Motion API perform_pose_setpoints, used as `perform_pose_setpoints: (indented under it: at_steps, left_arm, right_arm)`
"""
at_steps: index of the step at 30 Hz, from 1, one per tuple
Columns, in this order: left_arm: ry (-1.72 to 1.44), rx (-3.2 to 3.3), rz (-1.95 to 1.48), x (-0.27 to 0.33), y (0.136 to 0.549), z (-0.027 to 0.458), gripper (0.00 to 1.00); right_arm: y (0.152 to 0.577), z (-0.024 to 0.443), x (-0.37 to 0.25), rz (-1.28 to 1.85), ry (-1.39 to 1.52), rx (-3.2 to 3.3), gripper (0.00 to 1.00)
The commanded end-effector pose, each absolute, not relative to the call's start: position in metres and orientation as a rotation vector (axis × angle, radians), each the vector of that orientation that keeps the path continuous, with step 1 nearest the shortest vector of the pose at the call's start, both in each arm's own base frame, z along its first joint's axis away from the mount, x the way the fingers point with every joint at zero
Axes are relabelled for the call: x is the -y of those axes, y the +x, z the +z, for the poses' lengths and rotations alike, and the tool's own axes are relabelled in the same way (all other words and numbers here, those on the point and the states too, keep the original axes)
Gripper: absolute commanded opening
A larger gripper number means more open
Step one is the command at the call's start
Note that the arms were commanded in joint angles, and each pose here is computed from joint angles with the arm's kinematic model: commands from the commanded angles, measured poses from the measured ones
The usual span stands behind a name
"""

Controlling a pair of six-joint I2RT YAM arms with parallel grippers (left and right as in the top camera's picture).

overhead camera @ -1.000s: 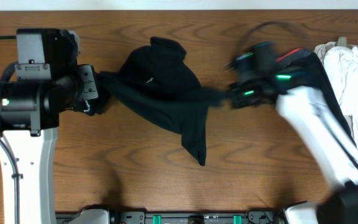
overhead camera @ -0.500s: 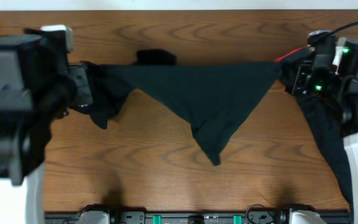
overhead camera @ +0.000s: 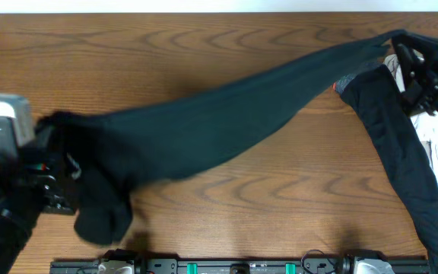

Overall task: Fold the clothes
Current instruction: 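Lift the polo with both grippers, stretch it wide and lay it flat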

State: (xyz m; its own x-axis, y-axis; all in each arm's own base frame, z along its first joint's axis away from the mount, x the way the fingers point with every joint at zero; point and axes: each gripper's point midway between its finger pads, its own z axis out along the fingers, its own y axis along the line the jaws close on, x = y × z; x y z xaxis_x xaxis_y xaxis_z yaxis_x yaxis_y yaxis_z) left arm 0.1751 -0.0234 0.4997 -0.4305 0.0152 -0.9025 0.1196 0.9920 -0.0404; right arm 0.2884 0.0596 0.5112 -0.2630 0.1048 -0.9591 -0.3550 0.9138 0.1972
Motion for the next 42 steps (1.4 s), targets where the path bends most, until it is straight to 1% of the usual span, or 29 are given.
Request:
perform_pose_setpoints:
  at_steps: [1, 6, 14, 18, 21, 25, 35, 39, 42]
  left_arm:
    - [0.149, -2.119, -0.080, 0.024, 0.188, 0.479, 0.06]
    - [0.153, -2.233, -0.078, 0.026, 0.213, 0.458, 0.06]
    - [0.158, -2.344, -0.079, 0.032, 0.277, 0.430, 0.06]
    - [0.162, -2.374, -0.086, 0.034, 0.285, 0.423, 0.06]
    - [0.161, -2.347, -0.087, 0.033, 0.276, 0.430, 0.06]
    - [0.159, -2.302, -0.087, 0.031, 0.251, 0.442, 0.06]
    - [0.153, -2.145, -0.086, 0.024, 0.182, 0.473, 0.06]
    - [0.151, -2.123, -0.087, 0.024, 0.173, 0.478, 0.06]
    - [0.152, -2.147, -0.087, 0.024, 0.181, 0.474, 0.06]
  right_arm:
    - [0.292, 0.510, -0.054, 0.439, -0.146, -1.803, 0.01]
    - [0.304, 0.493, -0.054, 0.467, -0.120, -1.871, 0.01]
    - [0.337, 0.467, -0.052, 0.478, -0.096, -1.953, 0.01]
    - [0.343, 0.462, -0.047, 0.454, -0.076, -1.969, 0.01]
    - [0.335, 0.470, -0.047, 0.442, -0.078, -1.946, 0.01]
    - [0.319, 0.480, -0.046, 0.427, -0.075, -1.925, 0.01]
    - [0.253, 0.497, -0.049, 0.414, -0.077, -1.891, 0.01]
    - [0.235, 0.497, -0.045, 0.392, -0.049, -1.894, 0.01]
    - [0.234, 0.492, -0.045, 0.396, -0.044, -1.917, 0.01]
